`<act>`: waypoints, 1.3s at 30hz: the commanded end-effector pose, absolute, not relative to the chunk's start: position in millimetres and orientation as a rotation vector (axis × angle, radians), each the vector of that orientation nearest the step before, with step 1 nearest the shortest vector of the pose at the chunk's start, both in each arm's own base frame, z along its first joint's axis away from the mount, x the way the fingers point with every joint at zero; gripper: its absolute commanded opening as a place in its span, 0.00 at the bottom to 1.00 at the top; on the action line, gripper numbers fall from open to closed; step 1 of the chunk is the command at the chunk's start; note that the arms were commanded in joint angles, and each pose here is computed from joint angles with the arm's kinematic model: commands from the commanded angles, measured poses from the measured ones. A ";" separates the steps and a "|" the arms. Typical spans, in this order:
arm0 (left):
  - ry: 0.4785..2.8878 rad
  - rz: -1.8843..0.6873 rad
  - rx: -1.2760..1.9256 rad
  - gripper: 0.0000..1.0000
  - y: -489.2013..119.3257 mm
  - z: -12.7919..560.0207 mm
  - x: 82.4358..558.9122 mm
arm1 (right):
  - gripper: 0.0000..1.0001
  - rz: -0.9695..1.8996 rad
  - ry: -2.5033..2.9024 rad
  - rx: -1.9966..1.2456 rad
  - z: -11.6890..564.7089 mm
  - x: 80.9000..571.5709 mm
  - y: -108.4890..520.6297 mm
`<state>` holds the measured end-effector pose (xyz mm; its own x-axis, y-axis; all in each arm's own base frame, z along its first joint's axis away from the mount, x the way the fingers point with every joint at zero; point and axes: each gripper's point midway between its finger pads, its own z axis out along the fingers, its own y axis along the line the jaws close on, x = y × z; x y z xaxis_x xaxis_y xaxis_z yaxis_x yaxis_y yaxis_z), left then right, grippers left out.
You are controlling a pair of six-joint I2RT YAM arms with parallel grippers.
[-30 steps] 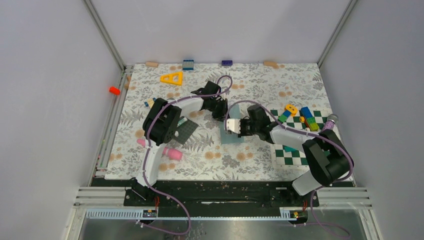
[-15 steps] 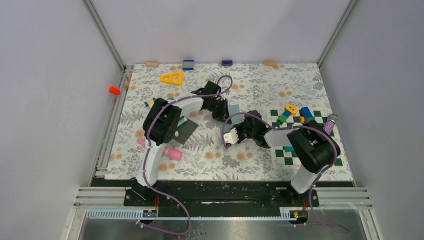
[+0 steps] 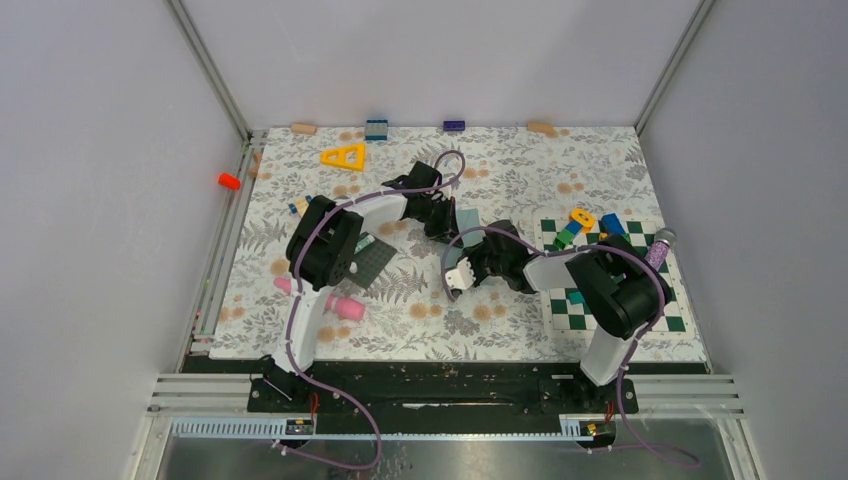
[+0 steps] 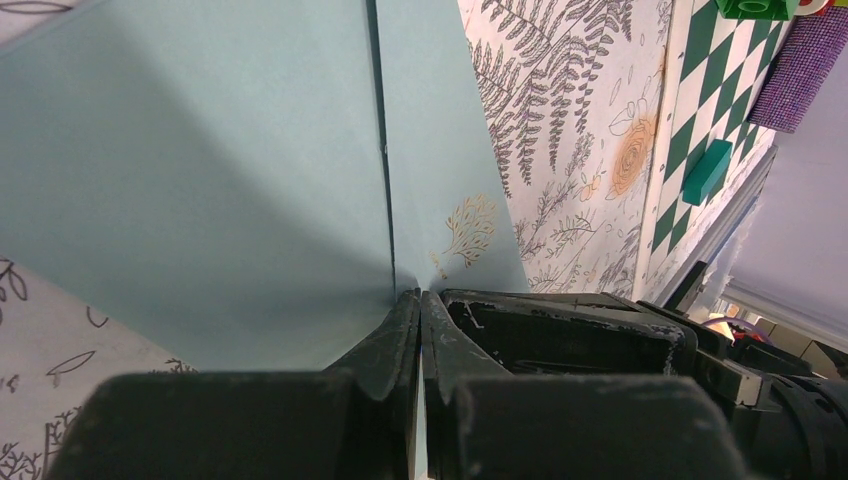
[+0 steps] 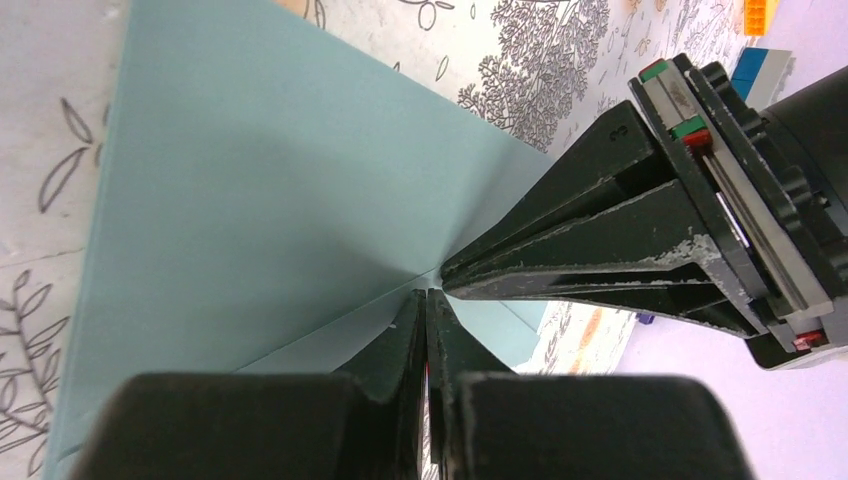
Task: Place the letter into the envelope and seal it
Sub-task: Seal the envelope flap on the envelope.
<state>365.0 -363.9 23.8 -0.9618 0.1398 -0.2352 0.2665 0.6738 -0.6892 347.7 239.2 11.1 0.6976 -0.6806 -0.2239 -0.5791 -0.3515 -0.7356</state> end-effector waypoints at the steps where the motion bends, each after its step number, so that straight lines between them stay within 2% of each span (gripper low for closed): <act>1: 2.743 -1.101 0.344 0.00 -360.3 7.8 369.6 | 0.00 -0.127 0.944 -2.102 1.7 345.3 248.1; 23: 2.745 -1.086 0.341 0.00 -358.6 7.9 369.8 | 0.00 0.088 1.037 -2.305 -0.2 283.9 220.5; 39: 2.743 -1.086 0.343 0.00 -358.7 8.0 370.2 | 0.00 0.020 1.096 -2.285 -3.3 317.0 237.0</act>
